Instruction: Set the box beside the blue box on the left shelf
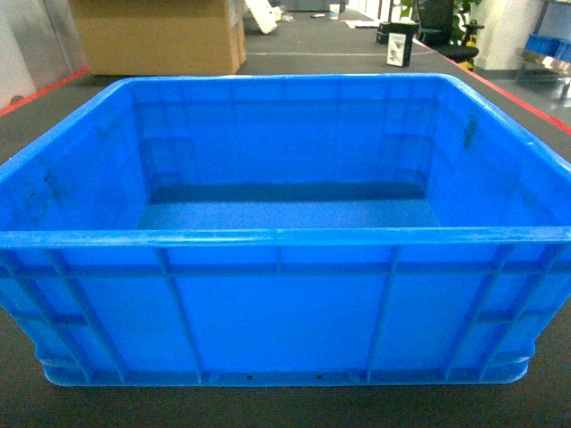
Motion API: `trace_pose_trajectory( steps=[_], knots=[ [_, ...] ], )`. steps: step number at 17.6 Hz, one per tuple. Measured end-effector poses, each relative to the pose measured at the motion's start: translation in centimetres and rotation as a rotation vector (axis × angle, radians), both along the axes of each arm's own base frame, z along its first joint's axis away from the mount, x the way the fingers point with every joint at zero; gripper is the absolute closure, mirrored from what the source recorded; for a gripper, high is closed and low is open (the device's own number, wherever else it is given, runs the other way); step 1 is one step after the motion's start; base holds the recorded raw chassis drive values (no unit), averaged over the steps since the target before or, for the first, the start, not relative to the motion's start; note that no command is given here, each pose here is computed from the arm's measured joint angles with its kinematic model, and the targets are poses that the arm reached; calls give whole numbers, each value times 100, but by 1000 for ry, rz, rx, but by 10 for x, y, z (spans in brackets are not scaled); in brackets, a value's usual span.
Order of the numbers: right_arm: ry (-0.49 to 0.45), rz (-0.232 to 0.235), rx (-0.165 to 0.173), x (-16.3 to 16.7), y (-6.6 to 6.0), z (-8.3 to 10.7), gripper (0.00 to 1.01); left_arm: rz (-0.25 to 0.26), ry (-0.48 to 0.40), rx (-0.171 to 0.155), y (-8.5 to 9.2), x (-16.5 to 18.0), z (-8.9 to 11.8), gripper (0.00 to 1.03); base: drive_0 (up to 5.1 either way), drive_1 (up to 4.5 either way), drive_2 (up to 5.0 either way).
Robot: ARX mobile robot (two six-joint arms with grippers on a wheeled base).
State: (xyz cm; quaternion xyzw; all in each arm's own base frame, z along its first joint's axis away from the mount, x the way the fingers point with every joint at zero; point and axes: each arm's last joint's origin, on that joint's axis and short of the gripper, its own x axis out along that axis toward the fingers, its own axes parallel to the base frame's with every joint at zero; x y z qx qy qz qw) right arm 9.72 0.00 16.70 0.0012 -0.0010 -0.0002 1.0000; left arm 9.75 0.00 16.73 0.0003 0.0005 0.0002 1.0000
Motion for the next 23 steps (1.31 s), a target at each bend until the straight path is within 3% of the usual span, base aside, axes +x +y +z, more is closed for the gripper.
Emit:
trace_pose_trajectory(
  steps=[11,12,13,15,16,19,20,22,23],
  knots=[
    [0,0,0,0,0,0,3,0,0,0,0,0,0,5,0,0,0],
    [76,-39,-2,0,0,-2,3,5,8,-1,0,0,-1,5,0,0,0],
    [287,-128,-37,2,2,-3,3,53,125,-13,-2,1,-4,5,0,0,0],
    [382,-191,-50,3,-1,-8,3,91,171,-10,-4,6,-2,5,0,0,0],
    [365,-209,-39,5,-3,-5,3,104,154,-23,-5,10,4,5,0,0,0],
    [226,-167,-3,25,-5,45,3,92,30,-41,-3,31,50,5,0,0,0],
    [198,-151,-1,40,-6,63,3,90,30,-42,-2,47,63,5,0,0,0],
    [222,-93,-6,80,-2,88,3,73,24,-23,-4,85,84,5,0,0,0],
    [257,-53,-9,106,4,97,3,60,69,-19,-8,111,91,5,0,0,0]
  ],
)
